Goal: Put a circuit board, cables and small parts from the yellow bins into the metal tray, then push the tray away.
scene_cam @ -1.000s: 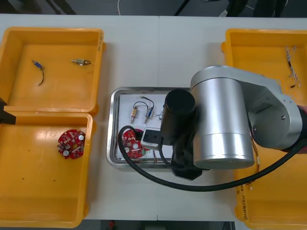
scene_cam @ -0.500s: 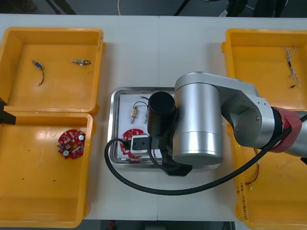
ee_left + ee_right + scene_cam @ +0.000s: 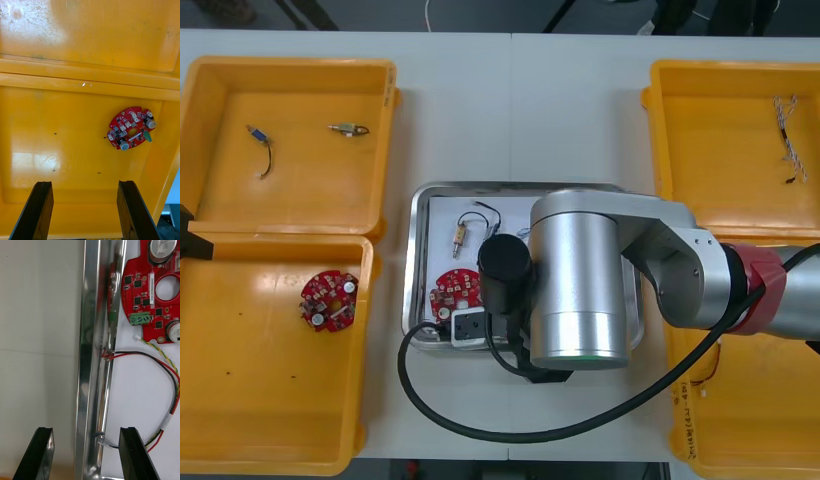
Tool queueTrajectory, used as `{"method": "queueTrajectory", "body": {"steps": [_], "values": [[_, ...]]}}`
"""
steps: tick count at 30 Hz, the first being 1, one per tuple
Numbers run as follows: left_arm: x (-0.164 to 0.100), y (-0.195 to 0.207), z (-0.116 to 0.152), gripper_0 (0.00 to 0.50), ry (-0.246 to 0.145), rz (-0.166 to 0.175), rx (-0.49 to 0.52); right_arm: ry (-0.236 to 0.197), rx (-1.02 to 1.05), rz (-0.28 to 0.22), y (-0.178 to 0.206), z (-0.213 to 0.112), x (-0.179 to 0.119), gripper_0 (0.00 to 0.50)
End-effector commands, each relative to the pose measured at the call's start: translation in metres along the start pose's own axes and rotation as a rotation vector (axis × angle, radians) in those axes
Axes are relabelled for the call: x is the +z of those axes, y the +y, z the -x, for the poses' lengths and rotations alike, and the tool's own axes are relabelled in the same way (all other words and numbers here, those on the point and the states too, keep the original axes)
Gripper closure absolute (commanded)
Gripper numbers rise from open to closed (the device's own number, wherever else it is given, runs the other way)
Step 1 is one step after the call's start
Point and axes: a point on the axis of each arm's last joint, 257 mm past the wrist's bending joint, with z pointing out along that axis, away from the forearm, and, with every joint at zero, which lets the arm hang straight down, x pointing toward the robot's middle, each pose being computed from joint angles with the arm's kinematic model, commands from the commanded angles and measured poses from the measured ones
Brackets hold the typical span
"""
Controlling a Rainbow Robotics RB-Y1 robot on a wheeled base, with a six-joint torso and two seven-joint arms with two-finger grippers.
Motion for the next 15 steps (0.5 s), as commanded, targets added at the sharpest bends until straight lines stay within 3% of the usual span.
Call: {"method": "queueTrajectory", "body": {"steps": [1,6,15], "values": [[-0.014,0.010,0.007,0.000,-0.032,0.038,0.098,-0.040,-0.025,-0.013,0.006,0.018,0.003,0.000],[-0.014,0.010,0.007,0.000,-0.032,0.038,0.098,-0.033,-0.034,-0.032,0.011,0.019,0.015,0.000],[-0.014,0.010,0.007,0.000,-0.032,0.038,0.098,-0.030,0.010,-0.006,0.014,0.025,0.037,0.000]]}}
